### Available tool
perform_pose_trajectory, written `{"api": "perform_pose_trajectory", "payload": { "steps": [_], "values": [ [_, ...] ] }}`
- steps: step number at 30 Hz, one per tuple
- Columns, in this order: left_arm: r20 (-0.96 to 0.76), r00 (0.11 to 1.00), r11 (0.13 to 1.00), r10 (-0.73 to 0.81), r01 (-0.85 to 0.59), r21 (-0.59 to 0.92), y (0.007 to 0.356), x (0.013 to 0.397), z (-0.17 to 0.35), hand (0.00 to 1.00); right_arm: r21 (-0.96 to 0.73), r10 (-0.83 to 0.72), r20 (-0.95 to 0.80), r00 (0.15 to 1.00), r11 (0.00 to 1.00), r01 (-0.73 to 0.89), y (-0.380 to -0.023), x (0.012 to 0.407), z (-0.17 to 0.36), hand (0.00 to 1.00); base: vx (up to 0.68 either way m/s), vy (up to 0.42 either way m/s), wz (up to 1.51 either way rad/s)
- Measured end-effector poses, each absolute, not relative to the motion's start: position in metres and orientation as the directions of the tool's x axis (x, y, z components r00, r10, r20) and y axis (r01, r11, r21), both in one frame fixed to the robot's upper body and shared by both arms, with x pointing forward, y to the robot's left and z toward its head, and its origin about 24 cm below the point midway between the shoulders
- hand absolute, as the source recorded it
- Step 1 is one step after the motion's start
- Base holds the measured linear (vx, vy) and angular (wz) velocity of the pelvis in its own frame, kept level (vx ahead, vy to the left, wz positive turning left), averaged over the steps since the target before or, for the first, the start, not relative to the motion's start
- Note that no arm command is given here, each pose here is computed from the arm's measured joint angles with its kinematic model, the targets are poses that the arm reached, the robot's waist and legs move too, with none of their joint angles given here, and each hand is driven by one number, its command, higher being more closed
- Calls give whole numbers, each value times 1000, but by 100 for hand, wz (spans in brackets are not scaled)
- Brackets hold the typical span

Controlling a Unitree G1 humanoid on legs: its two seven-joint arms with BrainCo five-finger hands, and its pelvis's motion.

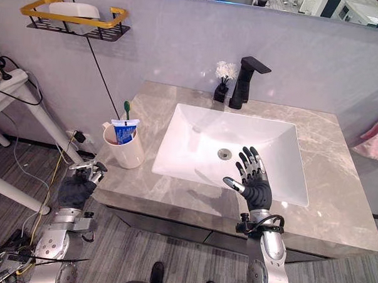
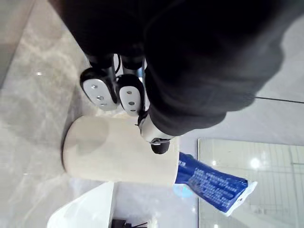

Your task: Organize washtable

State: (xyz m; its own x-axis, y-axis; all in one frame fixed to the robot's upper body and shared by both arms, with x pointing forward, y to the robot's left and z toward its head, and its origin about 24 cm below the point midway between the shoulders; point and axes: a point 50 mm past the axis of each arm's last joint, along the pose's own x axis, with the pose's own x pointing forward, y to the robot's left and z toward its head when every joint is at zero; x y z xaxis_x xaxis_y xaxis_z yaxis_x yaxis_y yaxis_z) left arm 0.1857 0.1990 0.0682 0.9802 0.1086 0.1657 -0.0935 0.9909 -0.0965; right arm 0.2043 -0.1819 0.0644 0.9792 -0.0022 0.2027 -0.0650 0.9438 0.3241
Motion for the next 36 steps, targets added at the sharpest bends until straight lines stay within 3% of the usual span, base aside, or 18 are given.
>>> {"api": "perform_pose_trajectory", "payload": {
  "steps": [8,36],
  "values": [
    [89,993,995,80,-74,-70,193,188,51,100,322,-1,201,980,944,-65,-182,205,64,0,13,0,0],
    [106,994,1000,-18,17,9,182,211,56,100,322,36,205,978,941,-102,-173,207,65,0,2,2,-4]
  ]
}}
